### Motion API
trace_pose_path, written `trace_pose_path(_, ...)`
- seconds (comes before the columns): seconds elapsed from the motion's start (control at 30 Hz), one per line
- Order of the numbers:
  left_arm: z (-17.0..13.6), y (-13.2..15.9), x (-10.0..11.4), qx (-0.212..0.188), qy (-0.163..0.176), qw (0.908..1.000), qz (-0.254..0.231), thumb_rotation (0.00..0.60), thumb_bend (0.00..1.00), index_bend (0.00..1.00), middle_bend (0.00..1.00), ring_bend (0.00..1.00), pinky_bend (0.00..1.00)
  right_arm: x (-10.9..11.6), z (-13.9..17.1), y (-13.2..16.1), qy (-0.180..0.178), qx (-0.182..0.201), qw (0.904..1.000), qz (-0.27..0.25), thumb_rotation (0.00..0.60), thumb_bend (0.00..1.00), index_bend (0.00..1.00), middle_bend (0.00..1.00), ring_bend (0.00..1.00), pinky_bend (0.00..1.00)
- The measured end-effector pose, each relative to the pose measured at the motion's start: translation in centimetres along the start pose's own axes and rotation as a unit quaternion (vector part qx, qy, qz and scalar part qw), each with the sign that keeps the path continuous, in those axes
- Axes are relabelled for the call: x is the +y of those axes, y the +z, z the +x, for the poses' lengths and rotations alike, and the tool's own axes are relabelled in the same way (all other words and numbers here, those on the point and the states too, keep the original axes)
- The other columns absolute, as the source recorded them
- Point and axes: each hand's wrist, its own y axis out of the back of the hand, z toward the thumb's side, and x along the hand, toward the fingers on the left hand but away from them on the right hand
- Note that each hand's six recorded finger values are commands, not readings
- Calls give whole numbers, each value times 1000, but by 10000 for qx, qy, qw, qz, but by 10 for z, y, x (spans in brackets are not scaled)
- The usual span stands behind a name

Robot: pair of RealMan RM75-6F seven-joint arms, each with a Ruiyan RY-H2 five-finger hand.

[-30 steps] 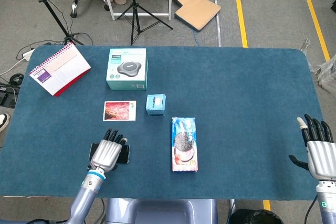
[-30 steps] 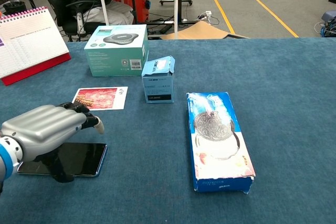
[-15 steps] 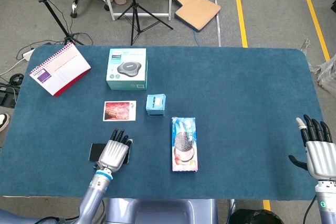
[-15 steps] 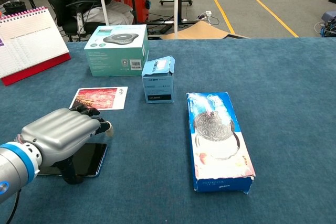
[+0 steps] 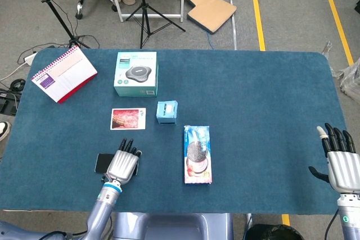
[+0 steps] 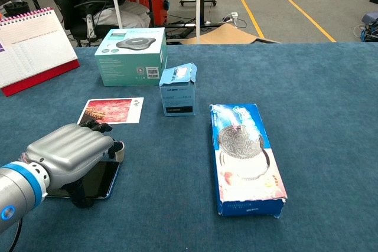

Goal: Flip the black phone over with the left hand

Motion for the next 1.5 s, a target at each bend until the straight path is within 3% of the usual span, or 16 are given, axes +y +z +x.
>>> trace_pose_path(0.2, -2, -5, 7, -1, 84, 9997, -213, 600, 248, 401, 362, 0, 0, -1, 0, 0, 20, -2, 10000, 7, 600, 0, 14, 0, 0, 0)
trace_pose_path(0.5, -8, -19, 36, -209, 446, 9907, -1267, 600, 250, 406, 366, 0, 0, -2, 0, 1, 39, -3, 10000, 13, 600, 0, 16, 0, 0, 0)
trace_pose_path(0.7, -15, -32, 59, -407, 772, 9723, -2170, 600, 248, 406, 364, 0, 0, -3, 0, 1, 48, 2, 10000, 12, 600, 0, 16, 0, 0, 0)
trace_pose_path(0.8, -17, -36, 68, -572, 876, 9554, -2760, 600, 249, 411, 368, 0, 0, -2, 0, 2, 45, 7, 10000, 14, 600, 0, 16, 0, 0, 0)
trace_pose_path(0.9, -19, -40, 76, -776, 949, 9313, -3430, 600, 248, 424, 379, 0, 0, -3, 0, 2, 54, 4, 10000, 17, 600, 0, 16, 0, 0, 0)
trace_pose_path(1.0, -19, -43, 82, -997, 946, 8976, -4189, 600, 249, 430, 386, 0, 0, -3, 1, 2, 85, -5, 10000, 14, 600, 0, 16, 0, 0, 0)
trace_pose_path(1.13, -19, -47, 85, -1283, 833, 8361, -5269, 600, 249, 430, 383, 0, 0, -3, 0, 1, 87, -15, 10000, 19, 600, 0, 16, 0, 0, 0)
trace_pose_path(1.3, -15, -54, 83, -1548, 637, 7685, -6176, 600, 257, 431, 381, 0, 0, -4, 0, 1, 115, -32, 9999, 16, 600, 0, 16, 0, 0, 0)
trace_pose_path(1.33, -14, -55, 81, -1598, 556, 7515, -6377, 600, 263, 430, 381, 0, 0, -4, 0, 1, 114, -34, 9999, 16, 600, 0, 16, 0, 0, 0)
trace_pose_path(1.43, -11, -59, 76, -1694, 350, 7099, -6827, 600, 278, 430, 381, 0, 0, -4, 0, 1, 119, -36, 9999, 17, 600, 0, 16, 0, 0, 0)
trace_pose_path(1.5, -9, -62, 72, -1731, 238, 6887, -7037, 600, 287, 431, 380, 0, 0, -4, 0, 0, 128, -39, 9999, 19, 600, 0, 16, 0, 0, 0)
